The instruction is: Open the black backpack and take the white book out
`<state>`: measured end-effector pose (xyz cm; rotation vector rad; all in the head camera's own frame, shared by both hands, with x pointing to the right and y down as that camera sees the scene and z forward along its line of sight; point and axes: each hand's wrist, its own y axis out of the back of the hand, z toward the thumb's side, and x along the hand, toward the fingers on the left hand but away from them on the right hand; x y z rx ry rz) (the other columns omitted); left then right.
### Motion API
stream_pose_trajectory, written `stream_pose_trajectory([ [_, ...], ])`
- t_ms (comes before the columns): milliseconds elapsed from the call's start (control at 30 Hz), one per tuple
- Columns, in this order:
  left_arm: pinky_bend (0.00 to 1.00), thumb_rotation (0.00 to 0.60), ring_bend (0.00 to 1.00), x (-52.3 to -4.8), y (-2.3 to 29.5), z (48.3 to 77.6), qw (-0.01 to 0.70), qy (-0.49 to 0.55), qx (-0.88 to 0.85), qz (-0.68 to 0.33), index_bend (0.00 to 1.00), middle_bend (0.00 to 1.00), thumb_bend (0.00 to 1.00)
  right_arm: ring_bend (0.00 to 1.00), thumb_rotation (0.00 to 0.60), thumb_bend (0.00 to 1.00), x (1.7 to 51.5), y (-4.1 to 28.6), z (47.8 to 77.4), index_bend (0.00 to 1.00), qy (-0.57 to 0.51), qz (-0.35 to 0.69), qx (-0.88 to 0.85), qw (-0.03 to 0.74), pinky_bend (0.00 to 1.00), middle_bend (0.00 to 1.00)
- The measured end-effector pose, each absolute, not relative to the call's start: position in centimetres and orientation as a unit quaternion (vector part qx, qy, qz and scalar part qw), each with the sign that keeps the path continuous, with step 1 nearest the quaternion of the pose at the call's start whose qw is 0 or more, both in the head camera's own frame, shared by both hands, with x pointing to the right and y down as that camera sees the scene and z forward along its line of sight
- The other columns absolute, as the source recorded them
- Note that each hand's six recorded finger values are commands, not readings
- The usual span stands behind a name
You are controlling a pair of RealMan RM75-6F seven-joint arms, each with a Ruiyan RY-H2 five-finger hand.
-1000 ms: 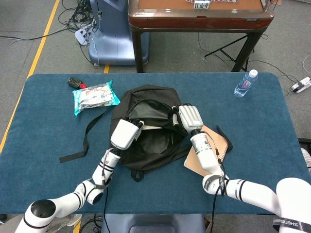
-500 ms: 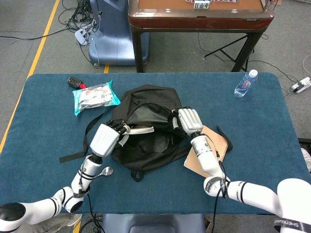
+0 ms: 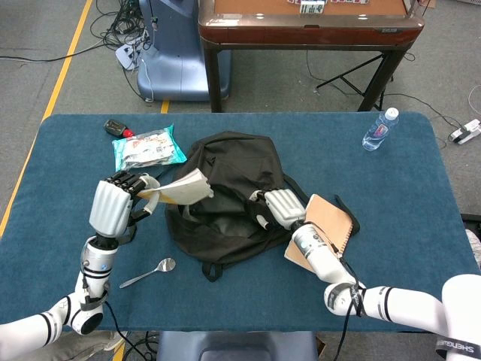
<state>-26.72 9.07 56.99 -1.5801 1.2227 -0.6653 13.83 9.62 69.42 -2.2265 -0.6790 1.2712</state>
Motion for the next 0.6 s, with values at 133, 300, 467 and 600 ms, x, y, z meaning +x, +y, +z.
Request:
stream_pose_trajectory([
  [133,0.59,0.600,0.65,-28.3,8.6,55.7,0.500,0.516,-0.636,-0.282,0.68,0.76,0.48,0.17,0.600,0.31,14.4,10.5,68.0,0.02,-0.230,0.459,-0.822,0.247,0.19,0.17],
  [300,0.59,0.600,0.65,-28.9,7.9,55.3,0.515,0.512,-0.621,-0.297,0.68,0.76,0.48,0.17,0.600,0.31,15.9,10.7,65.8,0.02,-0.238,0.446,-0.822,0.262,0.19,0.17],
  [467,0.59,0.600,0.65,-27.9,7.3,56.8,0.518,0.497,-0.620,-0.316,0.68,0.76,0.48,0.17,0.600,0.31,18.4,10.6,63.3,0.02,-0.262,0.438,-0.814,0.276,0.19,0.17],
  [600,0.59,0.600,0.65,-26.5,7.2,58.4,0.529,0.479,-0.619,-0.329,0.67,0.76,0.48,0.17,0.600,0.31,20.9,10.3,61.7,0.02,-0.284,0.443,-0.800,0.288,0.19,0.17],
])
